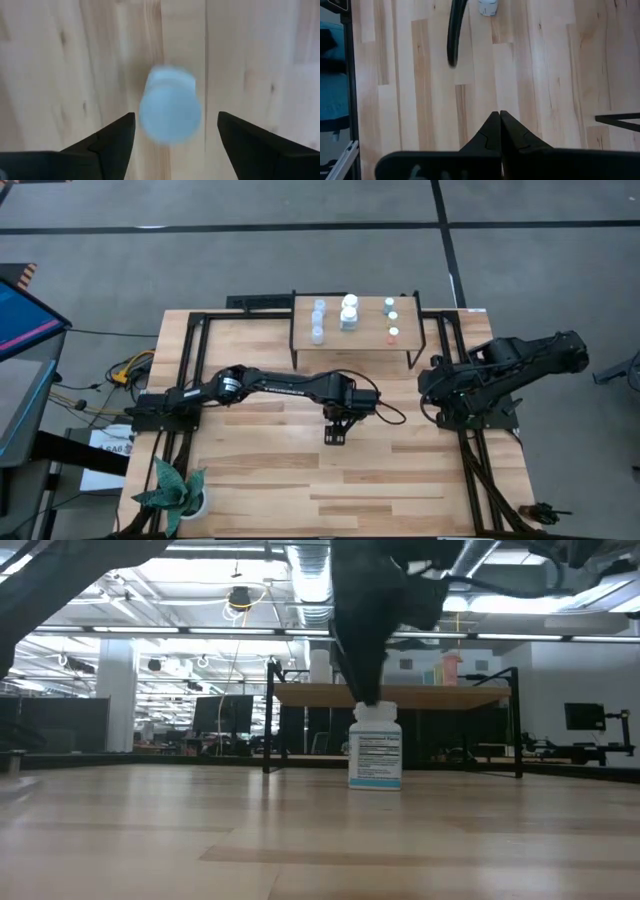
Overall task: Pick and place medicine bottles onto shelf by color
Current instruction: Put the white big pill bottle on the shelf
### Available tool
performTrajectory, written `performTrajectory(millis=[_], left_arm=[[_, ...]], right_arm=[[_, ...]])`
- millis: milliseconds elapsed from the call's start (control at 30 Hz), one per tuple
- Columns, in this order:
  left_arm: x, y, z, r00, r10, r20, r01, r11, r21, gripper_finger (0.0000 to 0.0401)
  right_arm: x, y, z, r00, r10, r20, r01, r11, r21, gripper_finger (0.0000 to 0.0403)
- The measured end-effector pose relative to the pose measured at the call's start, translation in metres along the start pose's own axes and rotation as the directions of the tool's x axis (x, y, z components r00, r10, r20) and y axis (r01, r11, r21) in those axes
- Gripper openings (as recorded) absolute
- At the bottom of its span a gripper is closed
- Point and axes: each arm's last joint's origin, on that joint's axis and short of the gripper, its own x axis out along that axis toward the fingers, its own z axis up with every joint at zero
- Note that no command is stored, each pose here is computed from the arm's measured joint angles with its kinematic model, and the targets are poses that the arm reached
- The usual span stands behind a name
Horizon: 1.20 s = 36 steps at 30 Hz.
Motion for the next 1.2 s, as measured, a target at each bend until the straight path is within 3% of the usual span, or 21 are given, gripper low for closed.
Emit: performTrajectory(millis=[367, 433, 533, 633, 733, 900, 1200], left_arm=[[-0.088, -0.006, -0.044, 0.998, 0.043, -0.036, -0.046, 0.994, -0.099, 0.0272], [-0.106, -0.011, -0.050, 0.998, 0.057, 0.024, -0.054, 0.993, -0.101, 0.0272], [-0.130, -0.019, -0.063, 0.995, 0.064, 0.071, -0.059, 0.996, -0.073, 0.0272], [-0.144, -0.025, -0.077, 0.986, 0.141, 0.094, -0.136, 0.989, -0.060, 0.0272], [-0.159, -0.026, -0.097, 0.967, 0.229, 0.112, -0.218, 0.971, -0.098, 0.0272], [-0.167, -0.022, -0.137, 0.953, 0.292, 0.079, -0.278, 0.948, -0.157, 0.0272], [-0.160, -0.011, -0.200, 0.925, 0.369, 0.086, -0.345, 0.915, -0.209, 0.0272]], right_arm=[[0.003, 0.001, 0.001, 1.000, -0.002, -0.025, 0.002, 1.000, 0.021, 0.0008], [0.005, 0.002, 0.004, 1.000, 0.002, -0.013, -0.002, 1.000, -0.005, 0.0008], [0.013, 0.005, 0.021, 0.998, 0.002, 0.062, 0.000, 1.000, -0.025, 0.0008], [0.028, 0.014, 0.036, 0.995, 0.031, 0.098, -0.023, 0.996, -0.083, 0.0014], [0.041, 0.022, 0.047, 0.995, 0.051, 0.090, -0.029, 0.971, -0.236, 0.0037], [0.074, 0.026, 0.062, 1.000, 0.021, 0.018, -0.014, 0.945, -0.326, 0.0090], [0.148, 0.018, 0.085, 0.985, -0.068, -0.158, 0.033, 0.977, -0.212, 0.0210]])
